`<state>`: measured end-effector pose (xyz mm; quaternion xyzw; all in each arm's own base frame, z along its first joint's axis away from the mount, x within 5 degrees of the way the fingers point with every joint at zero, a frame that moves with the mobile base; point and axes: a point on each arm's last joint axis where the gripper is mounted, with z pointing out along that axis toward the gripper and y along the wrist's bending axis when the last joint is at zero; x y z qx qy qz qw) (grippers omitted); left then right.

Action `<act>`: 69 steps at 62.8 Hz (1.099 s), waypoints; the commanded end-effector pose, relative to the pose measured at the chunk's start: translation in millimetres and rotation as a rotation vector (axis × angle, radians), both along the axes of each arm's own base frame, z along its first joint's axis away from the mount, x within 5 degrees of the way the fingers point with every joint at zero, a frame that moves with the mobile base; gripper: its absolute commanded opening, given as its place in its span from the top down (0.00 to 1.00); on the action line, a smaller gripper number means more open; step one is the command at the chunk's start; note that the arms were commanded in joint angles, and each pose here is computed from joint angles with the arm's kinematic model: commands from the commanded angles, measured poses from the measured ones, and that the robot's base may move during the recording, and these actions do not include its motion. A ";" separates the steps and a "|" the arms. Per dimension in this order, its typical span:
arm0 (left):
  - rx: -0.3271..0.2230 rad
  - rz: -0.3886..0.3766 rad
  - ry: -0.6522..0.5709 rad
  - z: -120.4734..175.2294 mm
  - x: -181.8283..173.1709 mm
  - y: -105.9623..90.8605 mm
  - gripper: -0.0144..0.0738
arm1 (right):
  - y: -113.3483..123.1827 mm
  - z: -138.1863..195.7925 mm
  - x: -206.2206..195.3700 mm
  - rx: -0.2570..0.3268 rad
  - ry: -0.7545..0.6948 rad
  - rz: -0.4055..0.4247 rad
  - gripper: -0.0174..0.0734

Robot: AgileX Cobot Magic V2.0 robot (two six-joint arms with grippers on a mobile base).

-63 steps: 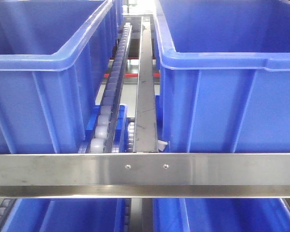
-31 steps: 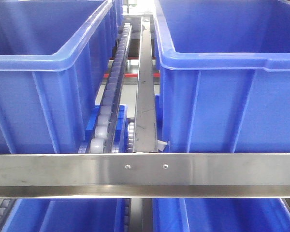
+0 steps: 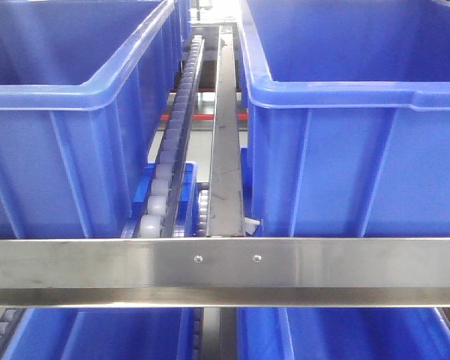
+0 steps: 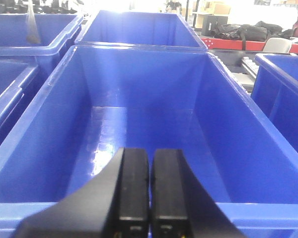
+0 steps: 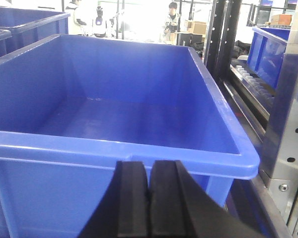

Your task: Pick and sort blue part to right shelf

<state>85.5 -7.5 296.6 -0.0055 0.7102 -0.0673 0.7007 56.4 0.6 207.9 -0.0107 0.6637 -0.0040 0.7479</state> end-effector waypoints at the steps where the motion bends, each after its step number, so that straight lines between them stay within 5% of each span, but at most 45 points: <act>1: -0.019 -0.006 -0.103 17.1 -0.8 -0.4 0.70 | -0.5 17.8 -5.2 -0.005 -0.144 -0.009 0.75; 18: -0.019 -0.006 -0.095 14.4 -0.4 -0.4 0.70 | -0.5 17.8 -5.2 -0.005 -0.144 -0.009 0.75; 31: 0.074 0.062 -0.177 -14.5 -18.8 5.4 0.70 | -0.5 17.6 -5.2 -0.005 -0.143 -0.009 0.75; 50: 0.039 0.041 -0.188 -81.7 -30.2 4.9 0.70 | -0.5 17.6 -5.2 -0.005 -0.143 -0.009 0.75; 69: 0.029 0.038 -0.173 -85.1 -31.2 4.9 0.70 | -0.5 17.6 -5.1 -0.005 -0.141 -0.009 0.75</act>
